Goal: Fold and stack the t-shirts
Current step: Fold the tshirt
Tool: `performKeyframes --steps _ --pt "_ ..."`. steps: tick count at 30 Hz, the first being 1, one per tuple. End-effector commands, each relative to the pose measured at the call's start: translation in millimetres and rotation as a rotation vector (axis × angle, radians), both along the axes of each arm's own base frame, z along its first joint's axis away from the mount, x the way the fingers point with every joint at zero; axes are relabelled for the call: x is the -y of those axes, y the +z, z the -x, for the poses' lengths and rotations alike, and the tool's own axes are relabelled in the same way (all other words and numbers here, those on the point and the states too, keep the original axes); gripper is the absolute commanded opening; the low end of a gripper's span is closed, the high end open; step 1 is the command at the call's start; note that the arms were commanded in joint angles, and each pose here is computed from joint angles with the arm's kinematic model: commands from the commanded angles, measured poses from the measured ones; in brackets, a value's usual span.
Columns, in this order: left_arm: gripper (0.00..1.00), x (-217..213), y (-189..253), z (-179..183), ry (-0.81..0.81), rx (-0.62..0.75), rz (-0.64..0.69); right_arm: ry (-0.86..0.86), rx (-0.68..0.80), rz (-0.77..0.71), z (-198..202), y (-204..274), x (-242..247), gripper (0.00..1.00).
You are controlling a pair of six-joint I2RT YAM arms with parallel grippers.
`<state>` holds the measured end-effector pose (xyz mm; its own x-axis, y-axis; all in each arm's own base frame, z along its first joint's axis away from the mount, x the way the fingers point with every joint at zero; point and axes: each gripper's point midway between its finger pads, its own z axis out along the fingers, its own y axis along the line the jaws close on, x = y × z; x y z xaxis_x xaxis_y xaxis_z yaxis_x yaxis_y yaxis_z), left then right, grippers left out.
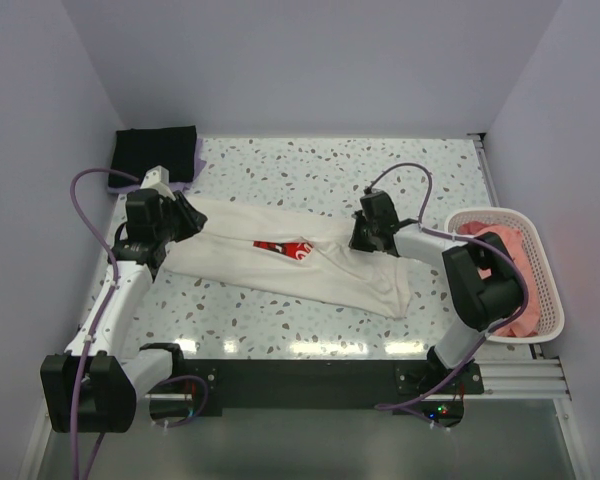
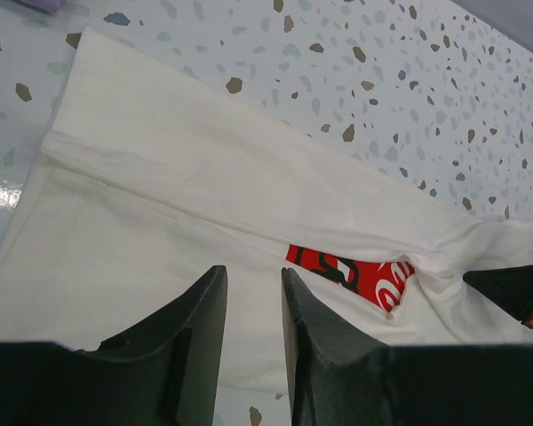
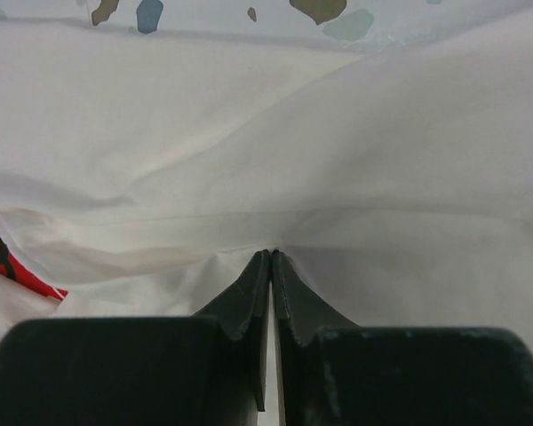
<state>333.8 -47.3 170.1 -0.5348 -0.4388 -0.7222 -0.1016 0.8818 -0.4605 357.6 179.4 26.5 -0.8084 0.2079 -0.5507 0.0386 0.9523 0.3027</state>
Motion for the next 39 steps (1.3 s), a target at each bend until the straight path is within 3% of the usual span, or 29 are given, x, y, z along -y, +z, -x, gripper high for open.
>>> performKeyframes --steps 1,3,18,37,38,39 --pt "0.35 1 6 -3 -0.018 0.043 -0.012 0.015 0.031 -0.052 -1 11 -9 0.04" --pt "0.35 1 7 -3 -0.018 0.045 -0.012 0.015 0.033 -0.059 1 13 -10 0.0" --pt "0.35 2 5 -3 -0.023 0.041 -0.004 0.111 0.05 -0.203 47 43 -30 0.0" --pt "0.35 3 -1 -3 -0.024 0.021 0.001 0.272 0.02 -0.213 104 38 -85 0.0" --pt "0.36 3 0 -3 -0.023 0.023 0.002 0.282 0.02 -0.215 106 38 -87 0.01" --pt "0.36 3 -2 -3 -0.023 0.02 0.002 0.296 0.015 -0.225 109 39 -90 0.09"
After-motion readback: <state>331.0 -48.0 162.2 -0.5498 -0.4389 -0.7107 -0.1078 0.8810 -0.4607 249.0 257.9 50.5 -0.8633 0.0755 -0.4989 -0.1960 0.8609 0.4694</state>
